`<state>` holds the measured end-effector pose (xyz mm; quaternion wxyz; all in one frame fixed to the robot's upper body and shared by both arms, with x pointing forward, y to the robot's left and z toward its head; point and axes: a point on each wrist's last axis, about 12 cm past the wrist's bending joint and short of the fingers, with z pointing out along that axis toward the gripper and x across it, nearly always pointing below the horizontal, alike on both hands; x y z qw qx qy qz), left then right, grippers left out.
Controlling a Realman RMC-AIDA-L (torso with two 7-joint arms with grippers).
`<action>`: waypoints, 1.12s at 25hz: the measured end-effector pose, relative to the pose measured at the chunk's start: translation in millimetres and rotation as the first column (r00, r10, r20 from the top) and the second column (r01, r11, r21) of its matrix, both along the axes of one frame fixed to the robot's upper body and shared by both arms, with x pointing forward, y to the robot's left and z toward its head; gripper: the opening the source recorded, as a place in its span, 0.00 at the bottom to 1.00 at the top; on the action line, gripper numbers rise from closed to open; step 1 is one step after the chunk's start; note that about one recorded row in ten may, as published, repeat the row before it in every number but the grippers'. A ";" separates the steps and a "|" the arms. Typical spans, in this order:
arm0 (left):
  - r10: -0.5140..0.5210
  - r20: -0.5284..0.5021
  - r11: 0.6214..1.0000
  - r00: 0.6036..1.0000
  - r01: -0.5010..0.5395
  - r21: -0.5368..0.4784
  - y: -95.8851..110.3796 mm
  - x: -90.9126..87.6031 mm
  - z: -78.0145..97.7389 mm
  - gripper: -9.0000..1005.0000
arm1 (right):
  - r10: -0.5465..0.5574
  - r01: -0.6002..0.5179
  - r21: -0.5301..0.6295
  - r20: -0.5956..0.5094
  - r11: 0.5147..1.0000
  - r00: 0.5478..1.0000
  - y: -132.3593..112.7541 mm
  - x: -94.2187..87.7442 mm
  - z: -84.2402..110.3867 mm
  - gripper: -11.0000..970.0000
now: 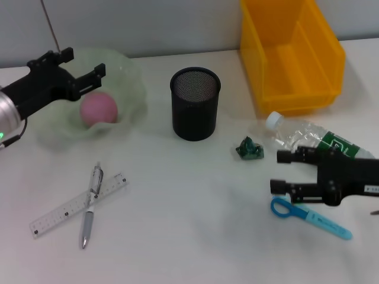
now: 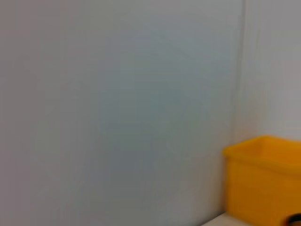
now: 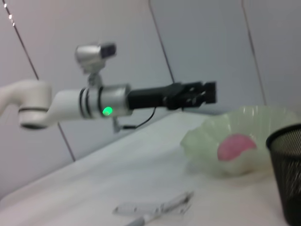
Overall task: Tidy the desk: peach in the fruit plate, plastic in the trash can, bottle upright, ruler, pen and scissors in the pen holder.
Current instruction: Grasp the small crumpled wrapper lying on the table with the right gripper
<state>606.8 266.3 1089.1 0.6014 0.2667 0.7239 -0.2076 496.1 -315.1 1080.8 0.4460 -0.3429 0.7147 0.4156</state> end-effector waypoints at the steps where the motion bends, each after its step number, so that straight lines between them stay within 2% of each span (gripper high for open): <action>1: -0.027 0.010 0.999 1.000 0.027 -0.017 2.5 -7.1 0.9 0.81 | -0.012 0.012 0.012 0.010 1.000 1.000 -0.8 0.2 1.3 0.82; 3: -0.114 0.033 0.992 0.993 0.115 -0.049 5.1 -25.1 1.6 0.81 | -0.062 0.060 0.048 0.047 0.997 0.997 -6.6 -0.1 5.9 0.82; 5: -0.183 0.041 0.981 0.982 0.185 -0.055 4.1 -35.9 1.4 0.81 | -0.122 0.116 0.080 0.084 0.990 0.989 -14.7 -0.9 11.7 0.82; 8: -0.332 0.033 0.941 0.943 0.334 -0.052 0.5 -59.1 -2.6 0.81 | -0.190 0.183 0.072 0.100 0.980 0.977 -27.8 1.6 22.8 0.82; 11: -0.414 0.016 0.908 0.910 0.414 -0.058 -2.4 -75.8 -8.9 0.81 | -0.235 0.235 0.001 0.056 0.972 0.970 -38.1 11.6 39.0 0.82; 12: -0.414 0.016 0.908 0.910 0.414 -0.058 -2.4 -75.8 -8.9 0.81 | -0.242 0.243 -0.030 0.034 0.970 0.970 -40.2 15.2 46.1 0.82; 13: -0.439 -0.003 0.897 0.898 0.439 -0.052 -4.2 -83.5 -15.7 0.81 | -0.245 0.246 -0.061 0.021 0.967 0.969 -41.2 19.4 54.4 0.82; 15: -0.453 -0.017 0.891 0.891 0.452 -0.046 -5.8 -86.6 -19.3 0.81 | -0.256 0.248 -0.145 -0.035 0.958 0.966 -40.2 27.7 73.9 0.82; 18: -0.509 -0.059 0.861 0.859 0.507 -0.037 -14.2 -94.4 -27.6 0.81 | -0.305 0.261 -0.288 -0.117 0.921 0.945 -29.1 44.5 105.9 0.82; 21: -0.527 -0.068 0.850 0.847 0.526 -0.035 -18.5 -95.6 -29.1 0.81 | -0.352 0.262 -0.403 -0.166 0.877 0.921 -10.5 61.8 134.1 0.82; 23: -0.529 -0.072 0.849 0.846 0.528 -0.036 -19.8 -95.4 -30.0 0.81 | -0.342 0.216 -0.474 -0.198 0.854 0.919 7.3 71.7 149.5 0.82; 25: -0.531 -0.075 0.847 0.844 0.530 -0.037 -20.5 -95.5 -30.5 0.81 | -0.328 0.162 -0.528 -0.238 0.834 0.914 21.9 78.6 156.4 0.82; 28: -0.533 -0.074 0.846 0.843 0.531 -0.036 -21.0 -94.9 -30.2 0.81 | -0.328 0.095 -0.623 -0.271 0.776 0.905 42.8 89.3 158.7 0.82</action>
